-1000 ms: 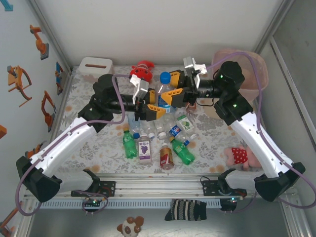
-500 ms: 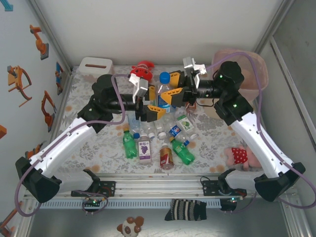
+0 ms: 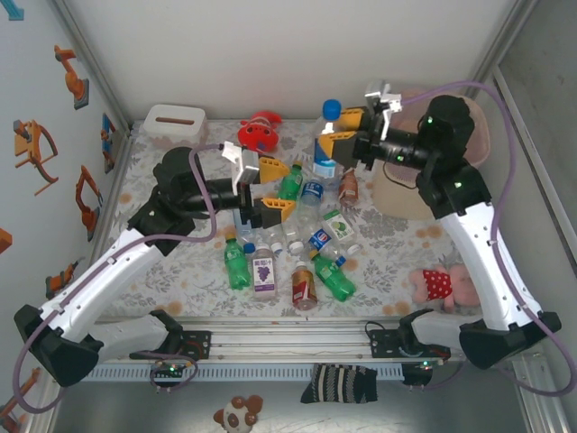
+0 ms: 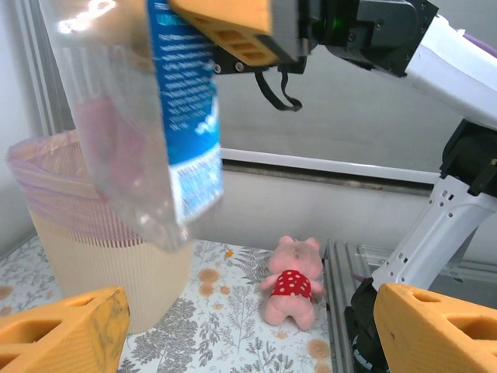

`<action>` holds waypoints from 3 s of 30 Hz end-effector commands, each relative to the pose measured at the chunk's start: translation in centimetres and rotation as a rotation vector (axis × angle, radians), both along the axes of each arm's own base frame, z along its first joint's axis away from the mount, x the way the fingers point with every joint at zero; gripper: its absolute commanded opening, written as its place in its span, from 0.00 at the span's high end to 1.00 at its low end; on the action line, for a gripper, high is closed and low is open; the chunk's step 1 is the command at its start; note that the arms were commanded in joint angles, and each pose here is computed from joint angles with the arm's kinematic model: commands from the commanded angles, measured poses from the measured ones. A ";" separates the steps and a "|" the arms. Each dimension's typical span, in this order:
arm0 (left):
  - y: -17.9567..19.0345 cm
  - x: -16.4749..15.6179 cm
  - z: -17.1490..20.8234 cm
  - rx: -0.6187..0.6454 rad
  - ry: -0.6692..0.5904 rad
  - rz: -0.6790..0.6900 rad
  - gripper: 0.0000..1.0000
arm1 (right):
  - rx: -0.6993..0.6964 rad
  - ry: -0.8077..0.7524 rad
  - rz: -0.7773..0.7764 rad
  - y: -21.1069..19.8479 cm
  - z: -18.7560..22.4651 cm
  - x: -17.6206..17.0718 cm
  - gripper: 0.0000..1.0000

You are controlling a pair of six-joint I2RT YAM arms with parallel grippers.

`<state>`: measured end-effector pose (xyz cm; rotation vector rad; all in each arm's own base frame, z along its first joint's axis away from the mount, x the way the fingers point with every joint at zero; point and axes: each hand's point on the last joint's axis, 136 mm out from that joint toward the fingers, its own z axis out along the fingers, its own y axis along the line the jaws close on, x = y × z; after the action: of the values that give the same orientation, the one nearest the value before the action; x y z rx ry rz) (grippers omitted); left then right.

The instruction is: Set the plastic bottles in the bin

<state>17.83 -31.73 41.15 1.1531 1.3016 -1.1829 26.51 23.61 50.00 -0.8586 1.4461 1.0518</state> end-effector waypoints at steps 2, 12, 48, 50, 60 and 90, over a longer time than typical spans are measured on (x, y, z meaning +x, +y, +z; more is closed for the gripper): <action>0.4 0.0 -0.3 0.010 -0.025 0.025 0.18 | -0.025 0.034 -0.206 -4.3 0.7 3.2 0.54; 0.5 0.2 -0.6 0.025 -0.020 0.041 0.18 | -0.075 0.216 -0.701 -16.6 -2.2 11.7 0.56; 0.9 1.1 -1.6 0.064 -0.009 0.100 0.18 | -0.449 0.997 -0.734 -21.0 -28.7 21.1 0.58; 0.9 1.0 -1.6 0.065 -0.009 0.102 0.18 | -0.468 1.020 -0.730 -20.9 -30.0 21.2 0.58; 1.0 1.2 -1.9 0.071 -0.005 0.116 0.18 | -0.526 1.125 -0.724 -21.2 -35.1 21.8 0.54; 1.6 1.3 -1.8 0.063 0.002 0.156 0.18 | -0.492 0.844 -0.897 -23.1 -22.2 19.8 0.30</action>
<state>19.35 -30.52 39.23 1.0808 1.4253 -1.0521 47.34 0.74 23.95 0.0586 2.5895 0.3876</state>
